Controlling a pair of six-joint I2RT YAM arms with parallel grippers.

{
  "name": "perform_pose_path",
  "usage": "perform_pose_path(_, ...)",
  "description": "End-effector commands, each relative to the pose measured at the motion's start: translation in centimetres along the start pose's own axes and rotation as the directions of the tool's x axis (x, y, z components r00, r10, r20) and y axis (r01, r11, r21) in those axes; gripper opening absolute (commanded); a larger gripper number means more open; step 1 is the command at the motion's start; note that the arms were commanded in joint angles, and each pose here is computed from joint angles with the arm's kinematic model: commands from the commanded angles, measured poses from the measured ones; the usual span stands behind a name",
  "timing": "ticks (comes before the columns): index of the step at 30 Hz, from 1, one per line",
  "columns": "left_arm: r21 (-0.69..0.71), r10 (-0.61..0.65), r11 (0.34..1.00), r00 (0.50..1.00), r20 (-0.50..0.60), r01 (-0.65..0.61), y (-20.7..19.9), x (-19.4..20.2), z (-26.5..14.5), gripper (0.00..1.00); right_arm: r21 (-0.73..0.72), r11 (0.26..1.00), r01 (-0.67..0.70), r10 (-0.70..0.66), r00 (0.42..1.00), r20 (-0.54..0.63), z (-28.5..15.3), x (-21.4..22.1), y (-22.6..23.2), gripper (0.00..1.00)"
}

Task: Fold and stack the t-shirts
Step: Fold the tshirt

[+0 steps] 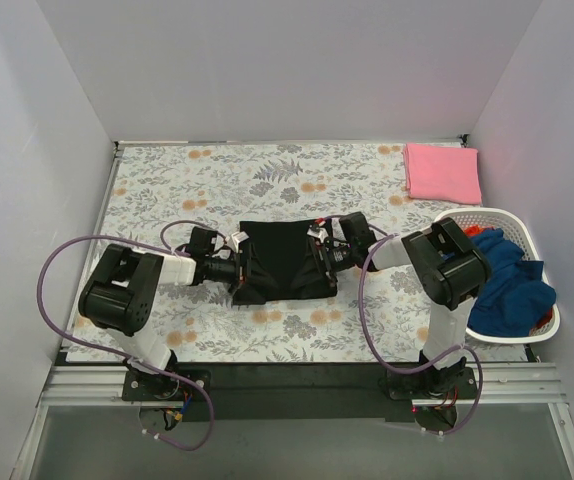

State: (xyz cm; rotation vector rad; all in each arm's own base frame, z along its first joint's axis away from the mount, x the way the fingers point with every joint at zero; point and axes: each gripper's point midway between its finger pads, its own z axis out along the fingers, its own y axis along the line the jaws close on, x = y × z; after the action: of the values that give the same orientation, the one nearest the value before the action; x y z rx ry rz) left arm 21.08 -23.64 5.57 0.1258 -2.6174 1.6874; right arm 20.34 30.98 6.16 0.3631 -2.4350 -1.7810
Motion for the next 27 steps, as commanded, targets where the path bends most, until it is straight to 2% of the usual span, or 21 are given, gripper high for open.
perform_pose_path(1,-0.095,-0.028,0.995,0.997,0.07,0.035,3.2,-1.2,-0.3,0.92,0.135,0.987,-0.083,0.07,0.993,0.092,-1.3,-0.2,-5.4,0.98)
perform_pose_path(6,-0.052,-0.043,0.998,0.998,0.05,0.046,2.4,-0.2,-1.1,0.9,0.067,0.998,0.002,-0.004,0.999,0.037,-2.2,1.3,-2.7,0.98)
perform_pose_path(8,0.013,-0.03,0.999,0.999,0.039,0.029,1.0,-0.2,-1.9,0.85,0.036,0.994,0.104,-0.104,0.994,0.013,-2.8,1.4,-0.8,0.98)
perform_pose_path(10,0.084,-0.018,0.996,1.0,0.0,0.017,-0.9,-0.1,-2.5,0.82,0.051,0.992,0.117,-0.116,0.993,-0.017,-3.6,2.0,-0.1,0.98)
perform_pose_path(11,0.133,0.036,0.991,0.999,-0.008,-0.035,-2.7,-0.2,-3.1,0.81,0.058,0.974,0.218,-0.218,0.976,-0.006,-4.1,0.9,0.9,0.98)
perform_pose_path(14,0.18,0.137,0.974,0.99,0.028,-0.139,-6.9,-1.4,-4.5,0.81,0.047,0.959,0.279,-0.28,0.959,0.03,-5.5,-1.3,3.6,0.98)
perform_pose_path(15,0.177,0.19,0.964,0.98,0.063,-0.198,-8.5,-2.9,-4.9,0.81,0.049,0.951,0.304,-0.306,0.951,0.045,-5.8,-2.1,4.2,0.98)
perform_pose_path(17,0.144,0.233,0.959,0.968,0.093,-0.245,-9.1,-4.3,-5.0,0.81,0.08,0.94,0.33,-0.336,0.938,0.079,-6.3,-4.4,4.3,0.98)
perform_pose_path(18,0.108,0.248,0.959,0.96,0.131,-0.262,-9.2,-6.3,-4.8,0.81,0.096,0.924,0.371,-0.38,0.919,0.102,-6.7,-6.4,5.0,0.98)
perform_pose_path(20,0.068,0.284,0.952,0.943,0.175,-0.299,-9.1,-8.5,-4.5,0.8,0.123,0.929,0.348,-0.363,0.923,0.125,-7.0,-8.9,3.6,0.98)
perform_pose_path(21,0.034,0.259,0.962,0.948,0.187,-0.27,-7.7,-9.9,-3.9,0.8,0.125,0.92,0.371,-0.386,0.911,0.144,-7.3,-10.9,4.3,0.98)
perform_pose_path(22,0.026,0.292,0.952,0.929,0.226,-0.306,-8.3,-11.8,-3.8,0.79,0.13,0.923,0.362,-0.38,0.912,0.152,-7.5,-11.9,3.8,0.98)
perform_pose_path(23,0.015,0.278,0.957,0.927,0.251,-0.291,-8.0,-13.1,-3.5,0.79,0.137,0.932,0.336,-0.355,0.923,0.152,-7.2,-12.7,2.3,0.98)
perform_pose_path(27,-0.001,0.257,0.963,0.917,0.305,-0.269,-6.8,-18.0,-2.2,0.79,0.148,0.929,0.339,-0.365,0.908,0.208,-6.8,-16.5,0.9,0.98)
